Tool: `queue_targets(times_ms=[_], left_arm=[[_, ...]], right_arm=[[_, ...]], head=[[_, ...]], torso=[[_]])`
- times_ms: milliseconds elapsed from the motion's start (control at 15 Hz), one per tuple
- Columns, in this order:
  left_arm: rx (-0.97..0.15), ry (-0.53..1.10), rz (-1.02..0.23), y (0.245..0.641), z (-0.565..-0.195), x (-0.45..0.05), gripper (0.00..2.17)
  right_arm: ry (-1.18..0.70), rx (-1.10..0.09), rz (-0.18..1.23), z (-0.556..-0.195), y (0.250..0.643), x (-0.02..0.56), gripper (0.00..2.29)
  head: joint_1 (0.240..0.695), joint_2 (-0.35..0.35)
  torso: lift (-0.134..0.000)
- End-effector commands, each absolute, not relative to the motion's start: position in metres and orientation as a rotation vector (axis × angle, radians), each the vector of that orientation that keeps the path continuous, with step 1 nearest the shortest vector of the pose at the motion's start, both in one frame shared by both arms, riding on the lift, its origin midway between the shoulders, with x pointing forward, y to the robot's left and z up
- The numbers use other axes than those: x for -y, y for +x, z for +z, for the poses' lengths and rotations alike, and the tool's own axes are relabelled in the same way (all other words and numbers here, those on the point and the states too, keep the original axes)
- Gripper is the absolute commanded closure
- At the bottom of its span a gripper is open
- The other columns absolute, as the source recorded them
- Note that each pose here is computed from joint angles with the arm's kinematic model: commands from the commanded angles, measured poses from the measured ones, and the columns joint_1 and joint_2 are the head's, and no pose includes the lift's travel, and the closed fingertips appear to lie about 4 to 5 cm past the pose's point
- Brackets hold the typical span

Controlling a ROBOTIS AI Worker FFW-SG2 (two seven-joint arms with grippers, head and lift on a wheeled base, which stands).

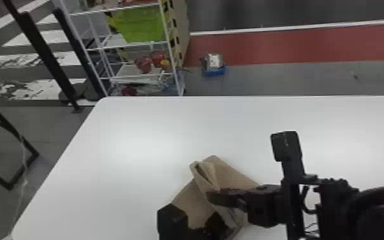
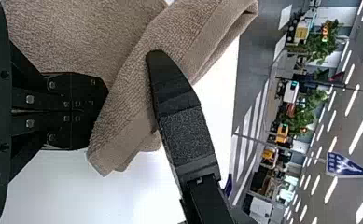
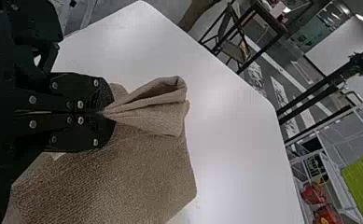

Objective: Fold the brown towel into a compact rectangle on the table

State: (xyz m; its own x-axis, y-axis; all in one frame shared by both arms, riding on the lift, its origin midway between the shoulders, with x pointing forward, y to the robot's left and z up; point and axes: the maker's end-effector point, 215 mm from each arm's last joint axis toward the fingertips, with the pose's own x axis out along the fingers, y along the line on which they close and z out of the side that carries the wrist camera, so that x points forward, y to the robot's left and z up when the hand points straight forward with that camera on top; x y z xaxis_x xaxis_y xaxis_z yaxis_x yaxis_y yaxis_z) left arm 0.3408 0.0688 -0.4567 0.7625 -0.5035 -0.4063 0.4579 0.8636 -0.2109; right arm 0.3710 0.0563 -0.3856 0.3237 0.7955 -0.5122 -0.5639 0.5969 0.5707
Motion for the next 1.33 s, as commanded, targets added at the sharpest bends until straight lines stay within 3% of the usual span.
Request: queue_targets(times_ms=[0,67,267,533,867,1000,1267], left_arm=[[-0.474,-0.1,-0.529,0.337,-0.458,-0.064,1.8],[-0.478,-0.1,-0.53,0.336,-0.459,-0.063,1.8],[-0.461,-0.096,-0.519,0.334,-0.449,-0.068,1.79],[-0.482,-0.03,-0.47,0.326,-0.436,-0.104,1.79],[-0.5,0.03,-0.387,0.322,-0.432,-0.161,1.79],[-0.5,0.042,-0.371,0.319,-0.426,-0.172,1.79],[-0.503,0.088,-0.334,0.32,-0.42,-0.187,1.79]], right_arm=[[0.306,-0.867,0.92,-0.386,0.365,-0.059,1.19],[0.306,-0.869,0.923,-0.386,0.364,-0.06,1.18],[0.314,-0.868,0.919,-0.388,0.364,-0.059,0.14],[0.328,-0.874,0.916,-0.388,0.363,-0.055,0.1],[0.339,-0.867,0.916,-0.385,0.366,-0.053,0.1],[0.36,-0.862,0.911,-0.383,0.37,-0.047,0.11],[0.401,-0.856,0.893,-0.382,0.372,-0.035,0.11]], head=[[0.695,0.201],[0.695,0.202],[0.695,0.202],[0.695,0.217],[0.695,0.296],[0.695,0.338],[0.695,0.35]], torso=[[-0.123],[-0.123],[-0.123],[-0.123],[-0.123],[-0.123],[-0.123]])
